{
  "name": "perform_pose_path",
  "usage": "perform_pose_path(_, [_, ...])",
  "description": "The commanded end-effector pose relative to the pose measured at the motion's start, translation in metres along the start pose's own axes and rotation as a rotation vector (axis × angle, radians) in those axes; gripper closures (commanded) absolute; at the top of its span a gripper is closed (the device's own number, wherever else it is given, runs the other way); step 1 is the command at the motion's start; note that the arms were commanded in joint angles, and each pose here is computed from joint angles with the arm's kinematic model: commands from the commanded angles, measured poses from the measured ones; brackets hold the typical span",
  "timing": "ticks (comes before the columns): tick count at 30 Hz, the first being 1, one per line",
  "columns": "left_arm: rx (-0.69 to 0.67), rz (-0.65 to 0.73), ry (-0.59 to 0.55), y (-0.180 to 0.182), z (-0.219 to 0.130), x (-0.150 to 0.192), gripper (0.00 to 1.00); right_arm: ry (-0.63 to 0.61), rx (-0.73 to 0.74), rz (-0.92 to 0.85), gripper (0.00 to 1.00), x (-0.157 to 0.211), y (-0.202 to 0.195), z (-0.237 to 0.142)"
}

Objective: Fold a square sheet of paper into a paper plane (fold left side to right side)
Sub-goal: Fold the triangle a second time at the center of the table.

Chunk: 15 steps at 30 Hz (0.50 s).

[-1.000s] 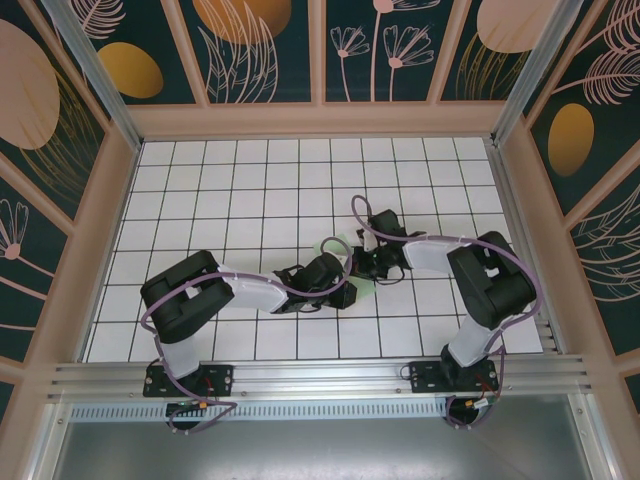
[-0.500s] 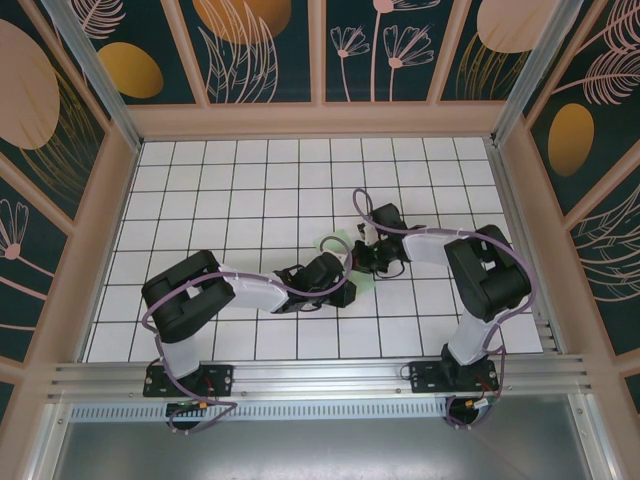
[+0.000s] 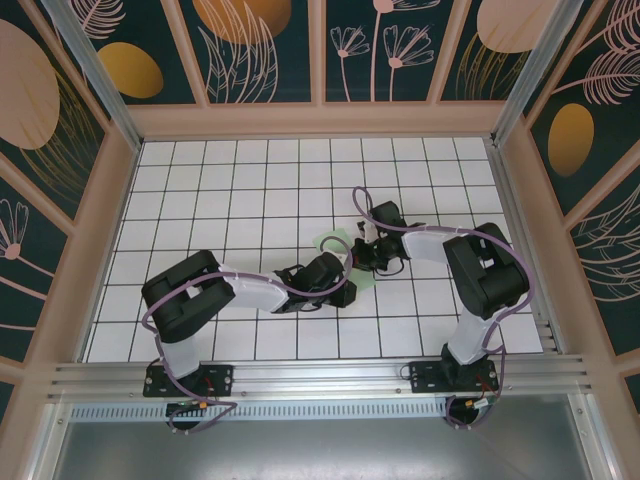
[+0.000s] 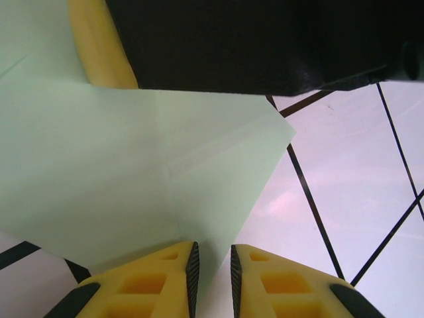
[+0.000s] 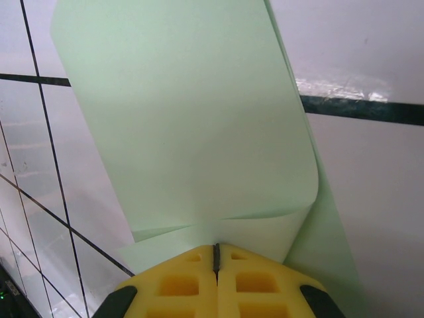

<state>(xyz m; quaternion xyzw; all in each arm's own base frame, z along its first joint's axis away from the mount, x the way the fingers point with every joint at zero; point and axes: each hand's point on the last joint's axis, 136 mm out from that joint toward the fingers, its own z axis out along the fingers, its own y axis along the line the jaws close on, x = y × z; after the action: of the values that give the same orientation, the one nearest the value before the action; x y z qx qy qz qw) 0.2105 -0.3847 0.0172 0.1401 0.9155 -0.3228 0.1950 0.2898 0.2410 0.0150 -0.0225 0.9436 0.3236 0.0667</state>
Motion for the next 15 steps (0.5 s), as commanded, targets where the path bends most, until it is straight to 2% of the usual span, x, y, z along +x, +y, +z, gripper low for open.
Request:
perform_pose_path(1, [-0.095, -0.019, 0.252, 0.029, -0.007, 0.074, 0.76, -0.175, 0.152, -0.01, 1.0, -0.047, -0.038, -0.002])
perform_pose_path(11, [-0.064, -0.031, 0.237, 0.025, -0.022, 0.077, 0.75, -0.164, 0.137, -0.007, 1.0, -0.046, -0.037, 0.001])
perform_pose_path(15, [-0.039, -0.022, 0.161, 0.01, -0.036, 0.054, 0.74, -0.156, 0.129, -0.007, 1.0, -0.045, -0.035, 0.001])
